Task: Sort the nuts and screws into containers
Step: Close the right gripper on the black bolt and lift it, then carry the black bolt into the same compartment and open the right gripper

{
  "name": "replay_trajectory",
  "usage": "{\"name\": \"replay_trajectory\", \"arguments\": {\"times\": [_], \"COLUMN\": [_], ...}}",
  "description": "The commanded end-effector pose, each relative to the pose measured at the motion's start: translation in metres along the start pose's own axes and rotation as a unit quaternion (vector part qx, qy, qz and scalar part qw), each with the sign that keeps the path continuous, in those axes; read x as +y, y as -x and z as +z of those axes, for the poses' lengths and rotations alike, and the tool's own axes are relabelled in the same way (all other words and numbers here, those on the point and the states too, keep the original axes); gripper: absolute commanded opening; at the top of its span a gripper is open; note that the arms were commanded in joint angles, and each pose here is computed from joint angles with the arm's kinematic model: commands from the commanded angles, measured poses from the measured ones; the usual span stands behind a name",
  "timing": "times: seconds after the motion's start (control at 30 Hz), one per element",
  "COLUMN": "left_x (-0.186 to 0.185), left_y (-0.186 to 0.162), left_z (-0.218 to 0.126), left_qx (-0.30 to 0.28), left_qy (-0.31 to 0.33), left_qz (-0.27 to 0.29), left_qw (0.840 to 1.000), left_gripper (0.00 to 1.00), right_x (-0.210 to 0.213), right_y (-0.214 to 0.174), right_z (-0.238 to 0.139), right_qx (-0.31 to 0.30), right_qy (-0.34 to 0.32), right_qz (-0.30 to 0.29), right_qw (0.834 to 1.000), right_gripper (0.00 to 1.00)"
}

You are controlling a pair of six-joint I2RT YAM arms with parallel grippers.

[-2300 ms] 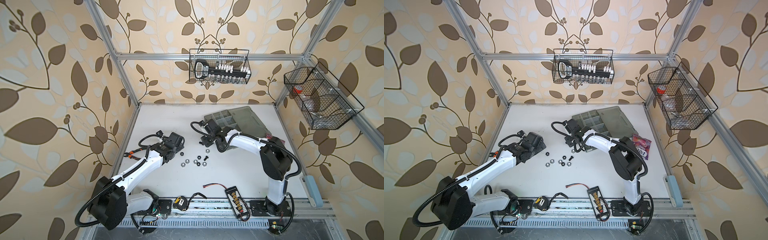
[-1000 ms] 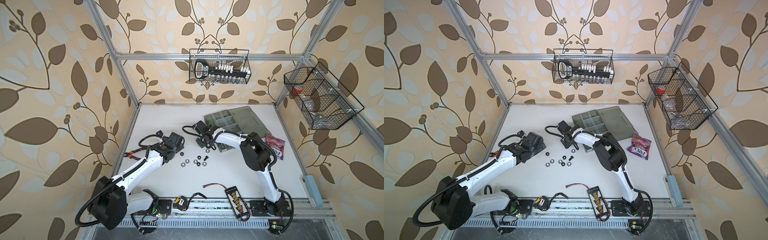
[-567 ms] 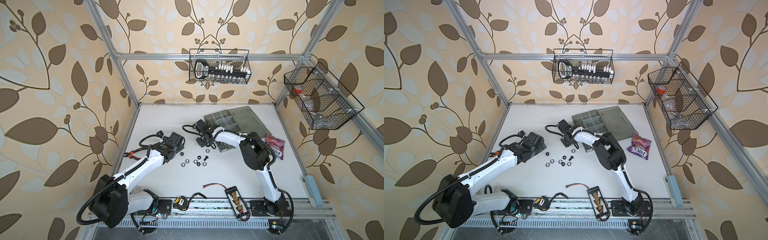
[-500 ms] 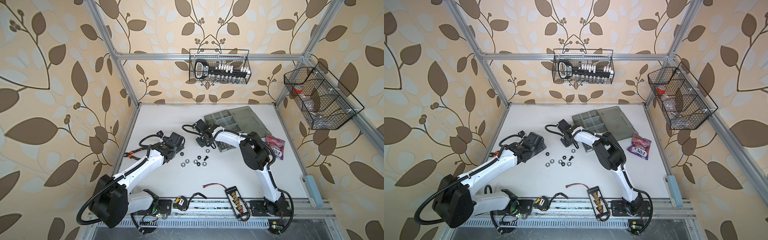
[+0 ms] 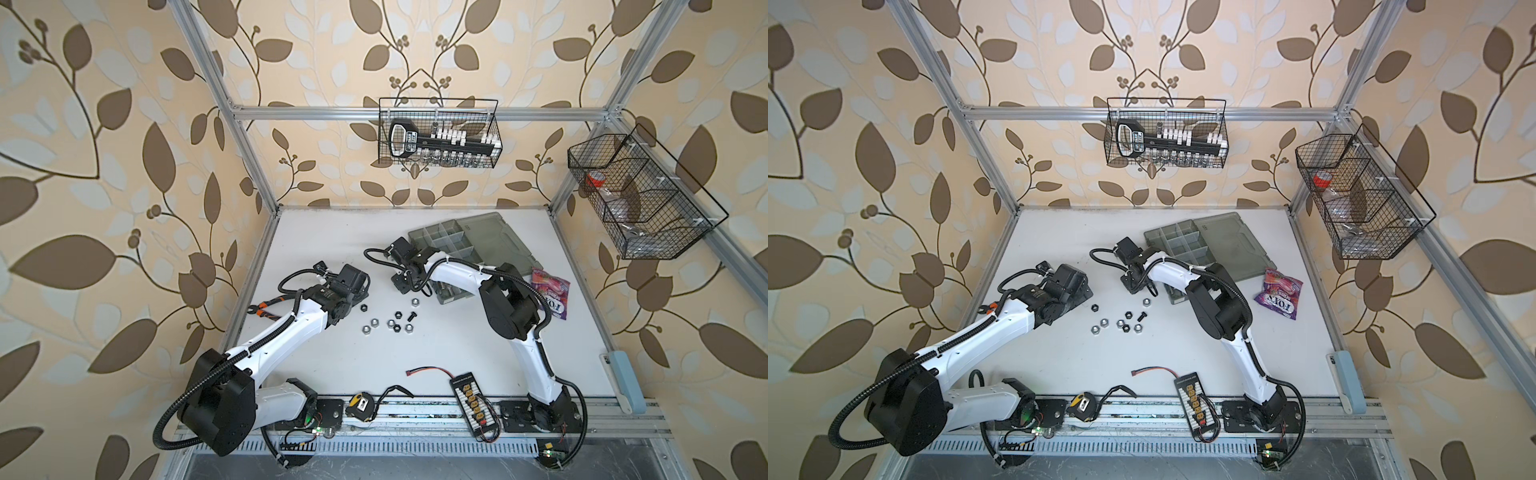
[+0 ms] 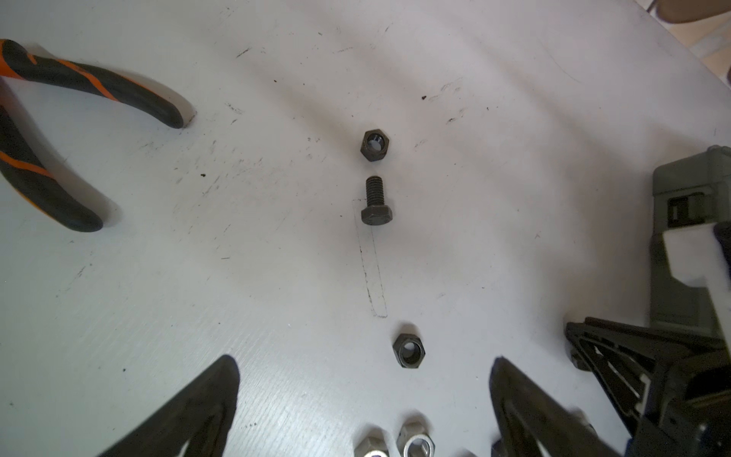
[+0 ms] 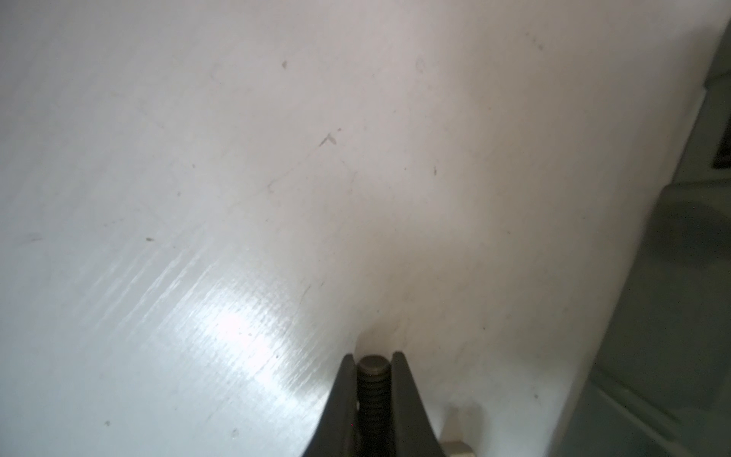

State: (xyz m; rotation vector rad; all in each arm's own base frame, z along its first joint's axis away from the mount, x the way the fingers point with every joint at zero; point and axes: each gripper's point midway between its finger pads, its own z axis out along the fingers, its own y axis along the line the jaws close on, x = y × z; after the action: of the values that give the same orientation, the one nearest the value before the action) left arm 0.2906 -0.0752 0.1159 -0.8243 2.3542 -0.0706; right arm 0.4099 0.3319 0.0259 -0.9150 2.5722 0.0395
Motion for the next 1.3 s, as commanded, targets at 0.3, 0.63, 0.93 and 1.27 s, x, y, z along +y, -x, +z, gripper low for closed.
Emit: {"name": "replay_trajectory", "arguments": {"times": [0.3, 0.63, 0.93, 1.27], "left_x": [-0.003, -0.003, -0.004, -0.008], "left_y": [0.015, 0.014, 0.014, 0.013], "left_z": [-0.009, -0.009, -0.008, -0.007], "left_qx": [-0.019, -0.017, -0.016, -0.011], "left_qy": [-0.001, -0.001, -0.002, -0.006], "left_qz": [-0.009, -0.009, -0.009, -0.006], "left_qw": [1.0, 1.0, 1.0, 1.0], "left_gripper": [0.99, 0.99, 0.99, 0.99], "right_x": [0.007, 0.003, -0.007, -0.06], "right_y": [0.01, 0.021, 0.037, 0.069], "right_z": [-0.03, -0.039, -0.054, -0.082], "right_qx": [-0.002, -0.016, -0.037, -0.087], "right_qy": [0.024, 0.022, 0.021, 0.003], "right_qz": [0.019, 0.032, 0.053, 0.105], "right_qw": [1.0, 0.999, 0.998, 0.991], "right_gripper": [0.0, 0.0, 0.0, 0.0]}}
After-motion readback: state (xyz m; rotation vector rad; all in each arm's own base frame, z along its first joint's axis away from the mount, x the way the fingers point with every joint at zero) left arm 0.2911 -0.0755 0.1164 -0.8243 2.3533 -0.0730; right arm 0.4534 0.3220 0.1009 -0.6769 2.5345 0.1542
